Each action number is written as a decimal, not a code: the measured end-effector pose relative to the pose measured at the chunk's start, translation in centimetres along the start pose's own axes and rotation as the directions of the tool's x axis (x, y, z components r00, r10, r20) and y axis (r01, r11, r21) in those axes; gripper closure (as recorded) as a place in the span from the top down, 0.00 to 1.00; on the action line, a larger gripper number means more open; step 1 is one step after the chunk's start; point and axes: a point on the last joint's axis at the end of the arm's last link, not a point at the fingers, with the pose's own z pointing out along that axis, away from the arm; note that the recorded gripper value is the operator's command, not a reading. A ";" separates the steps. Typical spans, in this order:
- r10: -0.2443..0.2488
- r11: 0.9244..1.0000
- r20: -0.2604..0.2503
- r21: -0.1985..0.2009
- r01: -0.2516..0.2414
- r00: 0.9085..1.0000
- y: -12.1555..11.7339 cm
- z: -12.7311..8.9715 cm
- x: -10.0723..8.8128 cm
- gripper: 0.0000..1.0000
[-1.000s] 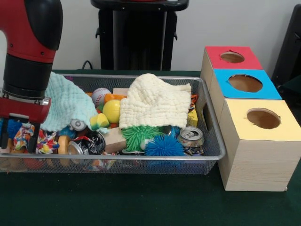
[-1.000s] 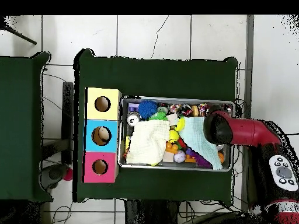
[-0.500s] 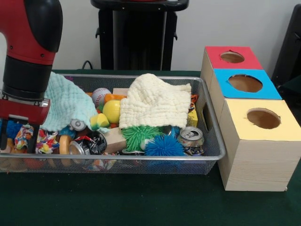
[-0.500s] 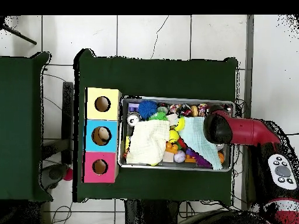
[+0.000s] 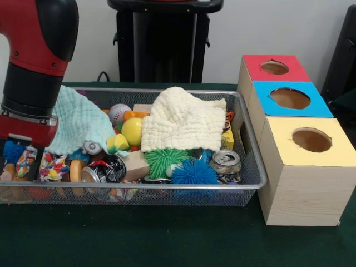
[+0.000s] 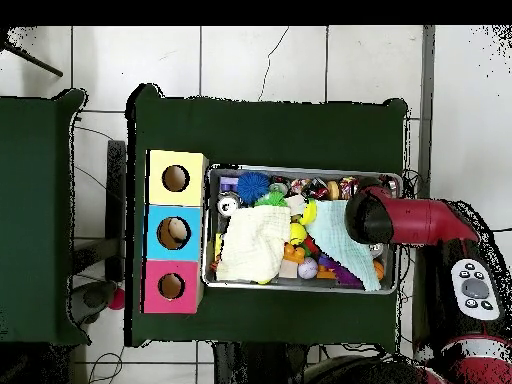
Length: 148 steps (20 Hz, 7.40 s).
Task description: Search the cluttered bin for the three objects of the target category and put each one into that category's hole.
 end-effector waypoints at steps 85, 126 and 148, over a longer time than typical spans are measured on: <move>0.122 0.988 -0.109 -0.078 -0.131 0.986 -2.4 -1.3 3.6 1.00; 0.075 0.995 -0.004 -0.070 -0.076 0.997 -0.7 1.2 3.1 1.00; 0.107 0.994 0.017 -0.030 -0.106 0.994 -3.9 2.4 2.8 1.00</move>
